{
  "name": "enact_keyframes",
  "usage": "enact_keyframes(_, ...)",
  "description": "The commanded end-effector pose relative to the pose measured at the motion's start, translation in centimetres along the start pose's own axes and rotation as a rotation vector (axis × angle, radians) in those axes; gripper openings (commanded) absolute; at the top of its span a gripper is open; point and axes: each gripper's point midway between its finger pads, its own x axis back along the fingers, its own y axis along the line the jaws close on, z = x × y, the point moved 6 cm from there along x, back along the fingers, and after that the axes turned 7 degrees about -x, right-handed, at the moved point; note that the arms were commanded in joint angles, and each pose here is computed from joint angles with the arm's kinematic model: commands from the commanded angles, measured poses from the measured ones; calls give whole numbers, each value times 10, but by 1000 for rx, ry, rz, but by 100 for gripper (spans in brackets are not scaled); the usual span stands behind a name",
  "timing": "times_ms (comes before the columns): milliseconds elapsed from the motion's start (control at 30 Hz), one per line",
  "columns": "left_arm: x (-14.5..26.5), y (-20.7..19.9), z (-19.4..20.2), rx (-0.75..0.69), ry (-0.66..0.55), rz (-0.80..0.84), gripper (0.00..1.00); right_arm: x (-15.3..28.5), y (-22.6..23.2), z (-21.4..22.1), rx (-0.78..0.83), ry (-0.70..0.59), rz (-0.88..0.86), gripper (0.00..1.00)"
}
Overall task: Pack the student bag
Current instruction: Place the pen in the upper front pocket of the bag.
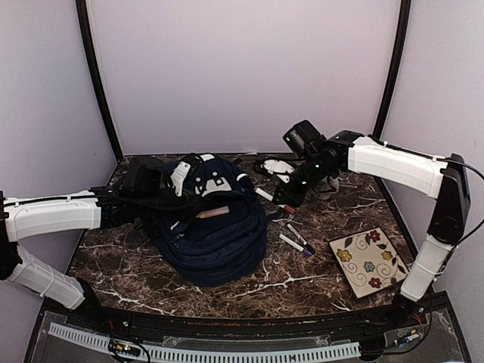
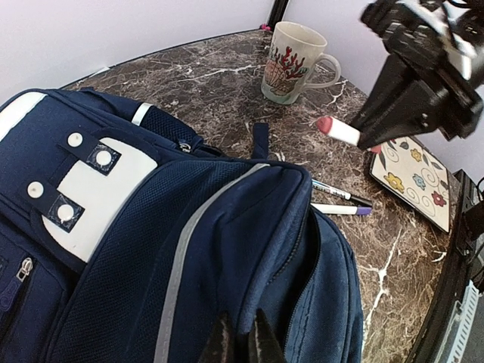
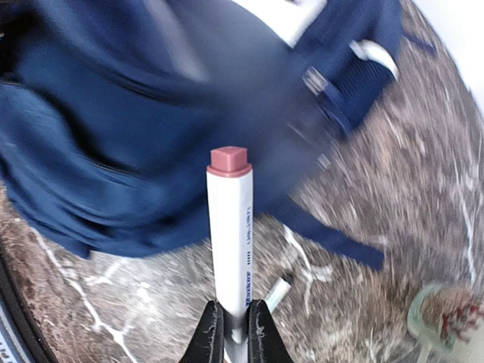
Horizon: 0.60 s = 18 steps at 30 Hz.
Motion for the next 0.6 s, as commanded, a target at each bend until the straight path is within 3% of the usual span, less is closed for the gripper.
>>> enact_keyframes(0,8,0,-32,22,-114,8,0,12,43,-26,206,-92,-6,6)
enact_keyframes(333,24,-3,-44,13,-162,25,0,-10,125,-70,651,-179,108,6)
enact_keyframes(567,32,-6,-49,8,-166,50,0,-47,150,-81,852,-175,280,6)
